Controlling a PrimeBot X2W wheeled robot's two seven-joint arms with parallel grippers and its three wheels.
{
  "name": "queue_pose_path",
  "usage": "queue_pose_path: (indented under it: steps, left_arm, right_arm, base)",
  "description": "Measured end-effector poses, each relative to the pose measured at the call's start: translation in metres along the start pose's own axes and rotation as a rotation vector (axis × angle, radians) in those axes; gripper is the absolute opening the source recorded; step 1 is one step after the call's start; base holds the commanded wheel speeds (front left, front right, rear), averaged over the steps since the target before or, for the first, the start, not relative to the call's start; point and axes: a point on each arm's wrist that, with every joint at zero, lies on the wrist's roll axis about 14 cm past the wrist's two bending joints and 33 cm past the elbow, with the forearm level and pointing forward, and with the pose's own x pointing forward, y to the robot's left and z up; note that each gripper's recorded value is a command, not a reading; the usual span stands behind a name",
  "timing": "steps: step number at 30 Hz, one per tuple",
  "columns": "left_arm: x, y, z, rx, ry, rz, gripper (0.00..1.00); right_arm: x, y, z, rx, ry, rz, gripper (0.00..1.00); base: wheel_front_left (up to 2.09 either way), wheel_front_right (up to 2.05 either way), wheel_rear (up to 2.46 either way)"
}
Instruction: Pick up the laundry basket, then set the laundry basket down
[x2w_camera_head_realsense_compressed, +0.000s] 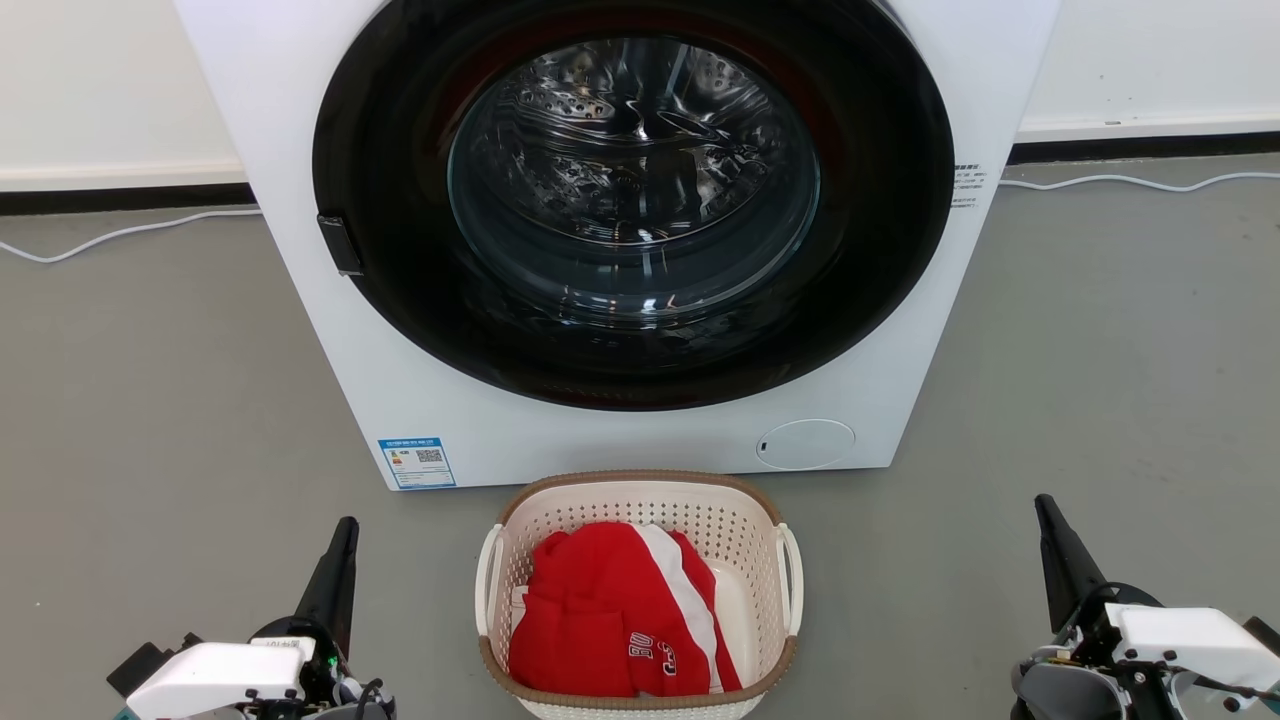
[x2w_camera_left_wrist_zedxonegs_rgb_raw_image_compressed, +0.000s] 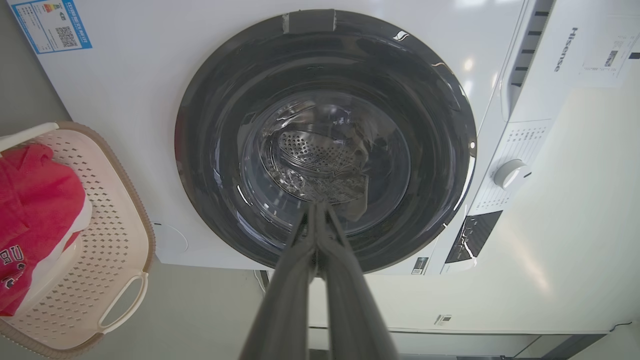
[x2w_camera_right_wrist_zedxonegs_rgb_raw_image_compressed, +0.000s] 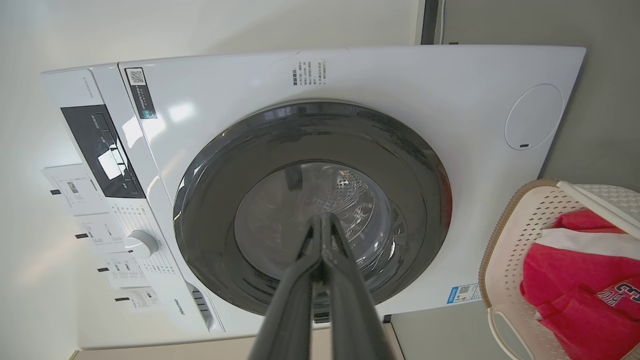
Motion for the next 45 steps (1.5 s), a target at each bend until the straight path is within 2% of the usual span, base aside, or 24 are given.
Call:
queue_pose_path:
  steps: [45]
  left_arm:
    - [0.0, -0.0001, 0.0, 0.0, 0.0, 0.0, 0.0]
  right_arm:
    - [0.0, 0.0, 0.0, 0.0, 0.0, 0.0, 0.0]
  base:
    - [0.0, 0.0, 0.0]
